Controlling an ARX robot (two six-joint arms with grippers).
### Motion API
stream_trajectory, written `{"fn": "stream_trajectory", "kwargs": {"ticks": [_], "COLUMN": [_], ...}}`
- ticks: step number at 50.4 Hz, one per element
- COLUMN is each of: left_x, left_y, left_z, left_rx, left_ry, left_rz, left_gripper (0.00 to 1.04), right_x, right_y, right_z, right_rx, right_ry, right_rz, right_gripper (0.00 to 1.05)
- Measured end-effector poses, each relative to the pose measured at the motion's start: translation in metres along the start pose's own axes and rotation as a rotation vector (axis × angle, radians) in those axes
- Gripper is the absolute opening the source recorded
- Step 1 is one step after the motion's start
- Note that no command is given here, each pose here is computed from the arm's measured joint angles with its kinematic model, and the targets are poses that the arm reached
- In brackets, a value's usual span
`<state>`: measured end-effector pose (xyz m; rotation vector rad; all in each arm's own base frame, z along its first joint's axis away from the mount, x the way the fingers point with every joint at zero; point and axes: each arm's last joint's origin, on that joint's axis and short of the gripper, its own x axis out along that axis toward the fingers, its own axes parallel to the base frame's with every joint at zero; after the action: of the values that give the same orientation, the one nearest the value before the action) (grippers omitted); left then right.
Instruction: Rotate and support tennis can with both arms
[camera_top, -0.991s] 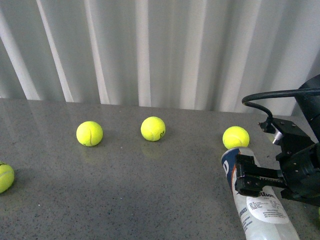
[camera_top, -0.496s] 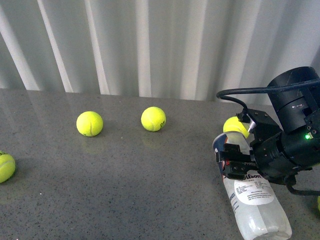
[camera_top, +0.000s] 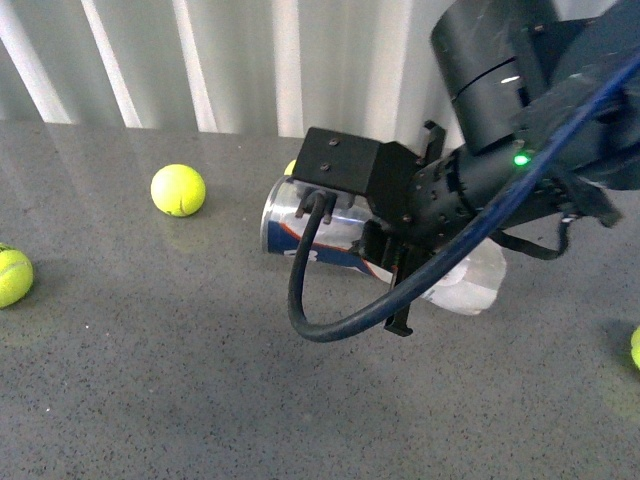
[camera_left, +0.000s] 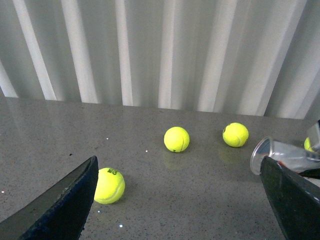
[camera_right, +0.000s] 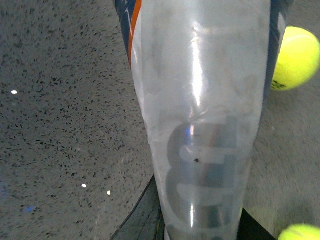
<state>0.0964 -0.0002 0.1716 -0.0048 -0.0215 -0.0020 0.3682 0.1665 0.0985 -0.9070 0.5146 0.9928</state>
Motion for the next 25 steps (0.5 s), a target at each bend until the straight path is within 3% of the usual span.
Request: {"fn": "stream_trajectory", "kwargs": {"ticks": [6,21,25], "left_x": [0.0,0.0,0.0], "left_y": [0.0,0.0,0.0], "left_z": [0.0,0.0,0.0], "left_rx": [0.0,0.0,0.0], "left_ry": [0.0,0.0,0.0], "left_rz": [0.0,0.0,0.0], "left_gripper": [0.98,0.98,0.98], "right_x": [0.032,0.055,0.058], "right_y": [-0.005,-0.008,-0.008], "right_z": [0.006,0.011,0.01], "right_rx": [-0.117,-0.172,-0.174], "right_ry": [0.006,-0.009,-0.028], "right_rz": [0.051,0.072,0.05], "right_gripper": [0.07,0.06,0.15]}}
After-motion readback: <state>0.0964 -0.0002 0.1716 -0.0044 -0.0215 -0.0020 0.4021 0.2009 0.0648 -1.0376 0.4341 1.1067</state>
